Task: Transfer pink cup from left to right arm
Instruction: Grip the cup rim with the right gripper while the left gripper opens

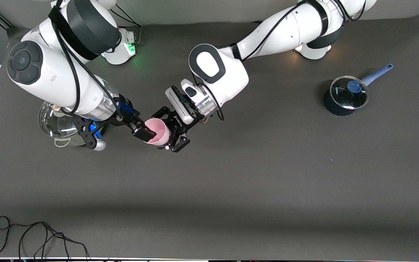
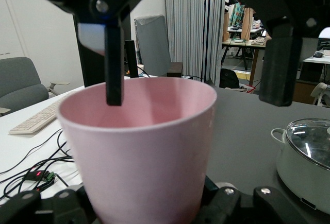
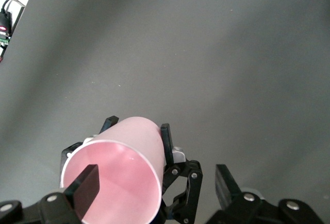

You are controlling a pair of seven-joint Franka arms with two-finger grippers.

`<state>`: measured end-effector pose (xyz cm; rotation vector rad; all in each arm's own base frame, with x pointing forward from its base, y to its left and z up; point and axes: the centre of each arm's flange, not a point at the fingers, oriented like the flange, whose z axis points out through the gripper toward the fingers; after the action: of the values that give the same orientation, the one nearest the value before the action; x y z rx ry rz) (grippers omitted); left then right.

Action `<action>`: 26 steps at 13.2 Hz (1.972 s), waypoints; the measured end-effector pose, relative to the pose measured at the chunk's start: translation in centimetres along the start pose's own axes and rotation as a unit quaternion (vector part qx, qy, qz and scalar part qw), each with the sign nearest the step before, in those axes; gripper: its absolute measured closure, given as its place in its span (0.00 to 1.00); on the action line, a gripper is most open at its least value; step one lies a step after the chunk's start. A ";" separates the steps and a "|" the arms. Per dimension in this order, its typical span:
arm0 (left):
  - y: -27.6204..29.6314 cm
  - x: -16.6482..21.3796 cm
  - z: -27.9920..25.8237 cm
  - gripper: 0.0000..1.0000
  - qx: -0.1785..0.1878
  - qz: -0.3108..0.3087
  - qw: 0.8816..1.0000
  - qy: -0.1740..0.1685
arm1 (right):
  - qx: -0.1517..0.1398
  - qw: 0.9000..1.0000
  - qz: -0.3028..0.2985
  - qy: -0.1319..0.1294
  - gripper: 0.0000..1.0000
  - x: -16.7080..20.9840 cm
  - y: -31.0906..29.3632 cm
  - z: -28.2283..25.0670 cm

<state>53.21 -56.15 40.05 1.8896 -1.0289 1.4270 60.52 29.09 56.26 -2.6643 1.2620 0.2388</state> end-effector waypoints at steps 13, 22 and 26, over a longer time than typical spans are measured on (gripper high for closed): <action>0.0 0.2 0.0 0.40 0.001 0.001 1.000 0.002 | -0.001 1.000 0.003 0.000 0.97 -0.1 0.1 0.0; -0.7 0.1 0.0 0.22 0.008 -0.001 1.000 0.001 | 0.008 1.000 0.004 0.002 0.97 0.0 -0.1 -0.4; -1.3 -0.1 0.0 0.00 0.014 -0.014 1.000 0.000 | 0.018 1.000 0.010 0.019 0.97 1.1 0.0 -1.1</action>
<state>54.30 -55.40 39.97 1.9160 -0.9835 1.4334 61.29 28.00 57.04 -2.6391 1.2924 0.1685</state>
